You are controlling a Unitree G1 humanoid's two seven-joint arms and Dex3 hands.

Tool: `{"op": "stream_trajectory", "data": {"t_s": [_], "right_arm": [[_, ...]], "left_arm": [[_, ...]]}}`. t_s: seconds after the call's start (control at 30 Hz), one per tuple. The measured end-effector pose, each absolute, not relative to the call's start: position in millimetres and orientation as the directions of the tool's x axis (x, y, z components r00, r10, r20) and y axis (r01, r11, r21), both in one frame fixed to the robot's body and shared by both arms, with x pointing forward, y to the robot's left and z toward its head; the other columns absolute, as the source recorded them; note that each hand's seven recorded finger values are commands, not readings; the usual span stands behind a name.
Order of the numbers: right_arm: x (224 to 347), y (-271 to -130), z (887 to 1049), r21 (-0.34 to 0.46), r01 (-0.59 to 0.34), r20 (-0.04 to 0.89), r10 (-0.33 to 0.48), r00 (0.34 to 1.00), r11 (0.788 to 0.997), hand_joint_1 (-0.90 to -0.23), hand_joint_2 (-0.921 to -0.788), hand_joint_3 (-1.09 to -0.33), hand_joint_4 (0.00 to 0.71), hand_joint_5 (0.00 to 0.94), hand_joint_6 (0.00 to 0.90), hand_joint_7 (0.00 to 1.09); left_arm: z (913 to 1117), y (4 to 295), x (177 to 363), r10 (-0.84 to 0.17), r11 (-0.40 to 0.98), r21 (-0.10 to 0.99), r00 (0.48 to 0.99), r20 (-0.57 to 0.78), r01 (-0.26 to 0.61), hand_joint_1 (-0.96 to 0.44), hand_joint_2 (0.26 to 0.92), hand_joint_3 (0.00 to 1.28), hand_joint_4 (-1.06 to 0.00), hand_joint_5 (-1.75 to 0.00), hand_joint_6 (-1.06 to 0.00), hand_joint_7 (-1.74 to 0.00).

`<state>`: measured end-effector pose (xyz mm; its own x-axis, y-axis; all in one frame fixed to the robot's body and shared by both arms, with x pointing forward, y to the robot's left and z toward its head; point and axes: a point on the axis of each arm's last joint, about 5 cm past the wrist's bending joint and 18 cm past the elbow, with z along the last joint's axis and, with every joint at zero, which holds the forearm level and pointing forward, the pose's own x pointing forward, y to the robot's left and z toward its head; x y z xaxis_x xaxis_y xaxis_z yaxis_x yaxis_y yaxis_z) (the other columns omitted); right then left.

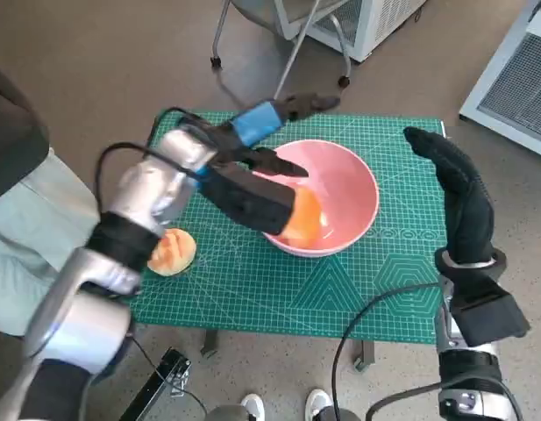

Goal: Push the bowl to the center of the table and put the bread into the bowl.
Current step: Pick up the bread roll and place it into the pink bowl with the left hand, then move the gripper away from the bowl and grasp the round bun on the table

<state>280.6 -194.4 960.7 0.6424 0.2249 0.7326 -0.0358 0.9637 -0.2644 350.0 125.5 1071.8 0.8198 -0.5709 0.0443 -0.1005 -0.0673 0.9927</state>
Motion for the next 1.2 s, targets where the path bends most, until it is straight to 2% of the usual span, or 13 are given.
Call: {"op": "stream_trajectory", "data": {"t_s": [0.2, 0.4, 0.6, 0.87, 1.2], "right_arm": [[281.0, -192.3, 960.6, -0.257, -0.047, 0.735, 0.227, 0.639, 0.965, -0.58, -0.921, -0.877, 0.34, 0.03, -0.001, 0.87], [281.6, -193.2, 960.5, -0.257, -0.054, 0.734, 0.231, 0.639, 0.965, -0.576, -0.921, -0.877, 0.34, 0.03, -0.001, 0.86], [283.4, -193.6, 961.4, -0.257, -0.061, 0.734, 0.236, 0.638, 0.965, -0.576, -0.921, -0.875, 0.34, 0.03, -0.001, 0.86], [287.3, -192.5, 963.4, -0.252, -0.075, 0.733, 0.241, 0.637, 0.965, -0.564, -0.921, -0.876, 0.337, 0.028, -0.001, 0.86], [291.8, -190.2, 966.3, -0.25, -0.093, 0.732, 0.251, 0.634, 0.964, -0.565, -0.921, -0.874, 0.33, 0.025, -0.001, 0.87]], "left_arm": [[1088, 154, 332.0, -0.597, -0.018, 0.991, 0.796, 0.098, -0.135, -0.18, 0.795, 0.0, -0.35, -0.05, -0.53, -0.15], [1102, 188, 305.4, -0.597, -0.007, 0.987, 0.793, 0.122, -0.157, -0.14, 0.78, 0.0, -0.37, -0.05, -0.49, -0.12], [1110, 220, 281.0, -0.588, -0.029, 0.985, 0.8, 0.122, -0.171, -0.13, 0.765, 0.0, -0.34, -0.02, -0.44, -0.09], [1112, 249, 255.8, -0.578, -0.095, 0.984, 0.813, 0.067, -0.149, -0.12, 0.743, 0.0, -0.32, -0.01, -0.43, -0.08], [1105, 261, 238.2, -0.548, -0.2, 0.975, 0.836, -0.027, -0.099, -0.17, 0.727, 0.0, -0.33, -0.01, -0.44, -0.08]]}}
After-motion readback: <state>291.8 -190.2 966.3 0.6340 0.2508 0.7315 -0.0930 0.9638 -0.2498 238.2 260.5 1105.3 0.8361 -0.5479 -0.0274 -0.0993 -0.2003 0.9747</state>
